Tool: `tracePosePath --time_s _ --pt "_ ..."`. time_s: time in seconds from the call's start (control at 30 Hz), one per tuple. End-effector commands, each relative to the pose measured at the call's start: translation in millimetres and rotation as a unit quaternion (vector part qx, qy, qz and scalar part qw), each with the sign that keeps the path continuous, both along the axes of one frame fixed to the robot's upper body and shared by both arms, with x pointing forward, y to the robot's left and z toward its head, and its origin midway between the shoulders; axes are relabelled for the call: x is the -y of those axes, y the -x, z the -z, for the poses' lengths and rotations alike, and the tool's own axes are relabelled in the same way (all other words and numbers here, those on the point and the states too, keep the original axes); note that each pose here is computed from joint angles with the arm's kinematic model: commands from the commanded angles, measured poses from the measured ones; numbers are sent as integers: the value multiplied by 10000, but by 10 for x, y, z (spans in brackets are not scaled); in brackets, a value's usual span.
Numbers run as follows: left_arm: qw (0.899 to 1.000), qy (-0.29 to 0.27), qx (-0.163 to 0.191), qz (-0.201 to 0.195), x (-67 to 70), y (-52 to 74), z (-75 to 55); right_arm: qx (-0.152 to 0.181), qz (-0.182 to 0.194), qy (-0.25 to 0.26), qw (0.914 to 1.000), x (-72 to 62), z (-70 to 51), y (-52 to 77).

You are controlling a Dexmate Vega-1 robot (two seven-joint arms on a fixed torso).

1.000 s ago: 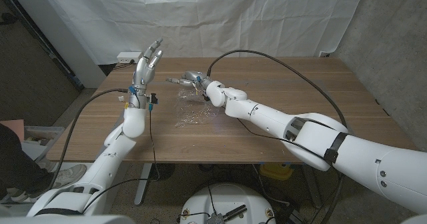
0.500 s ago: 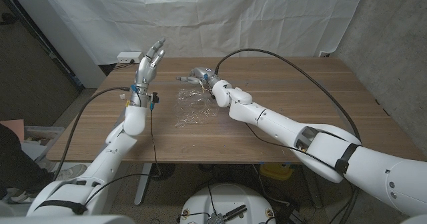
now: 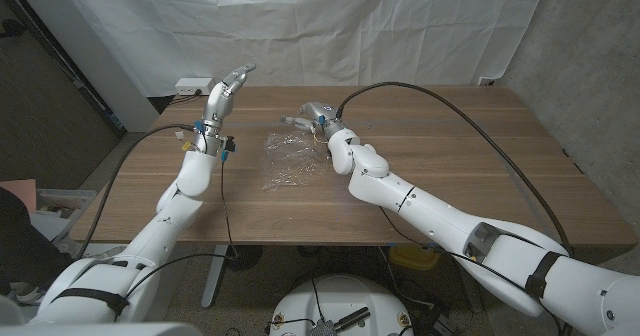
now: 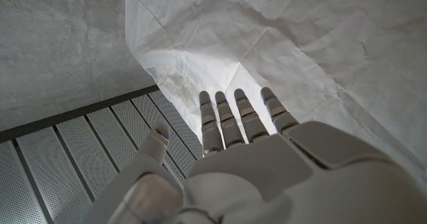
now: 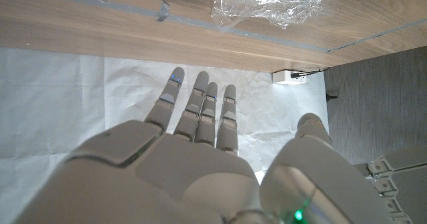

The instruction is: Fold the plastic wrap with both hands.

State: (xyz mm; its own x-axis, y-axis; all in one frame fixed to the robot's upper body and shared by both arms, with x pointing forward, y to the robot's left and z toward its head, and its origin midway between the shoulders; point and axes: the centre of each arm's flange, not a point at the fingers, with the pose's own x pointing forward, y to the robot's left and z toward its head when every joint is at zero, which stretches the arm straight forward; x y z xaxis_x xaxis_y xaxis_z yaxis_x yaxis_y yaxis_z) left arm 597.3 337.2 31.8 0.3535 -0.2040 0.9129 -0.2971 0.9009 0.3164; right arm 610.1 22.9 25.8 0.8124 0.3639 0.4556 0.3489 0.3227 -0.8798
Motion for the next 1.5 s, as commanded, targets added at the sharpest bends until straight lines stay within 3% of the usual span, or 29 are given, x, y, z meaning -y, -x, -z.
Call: tracePosePath --time_s 0.03,0.27,0.63,0.9,0.93,1.07,1.23,1.4,1.43,1.5 --pt "9976 -27 -690 90 -193 -101 -39 34 400 -413 9983 175 302 320" --pt "9958 -25 -913 30 -267 -152 -80 27 665 -588 9960 258 445 414" --pt "9920 81 -1261 34 -331 -261 -114 -76 685 -781 9946 378 615 592" --pt "9913 30 -1312 -41 -272 -300 -113 56 817 -1057 9910 455 692 752" --pt "9915 1 -1300 -71 -260 -301 -111 -50 882 -1129 9897 473 677 782" --pt "9916 -17 -1292 -53 -218 -296 -113 143 1097 -994 9889 481 679 855" --pt "9922 -72 -1248 -27 -158 -284 -127 -311 1037 -1031 9888 517 713 866" --pt "9922 -95 -1241 -36 -118 -287 -137 -972 590 -1104 9874 426 798 930" --pt "9923 -110 -1230 -55 -100 -289 -142 -817 697 -988 9893 356 827 957" --pt "9923 -127 -1228 -57 -90 -290 -147 -953 756 -941 9881 314 824 967"
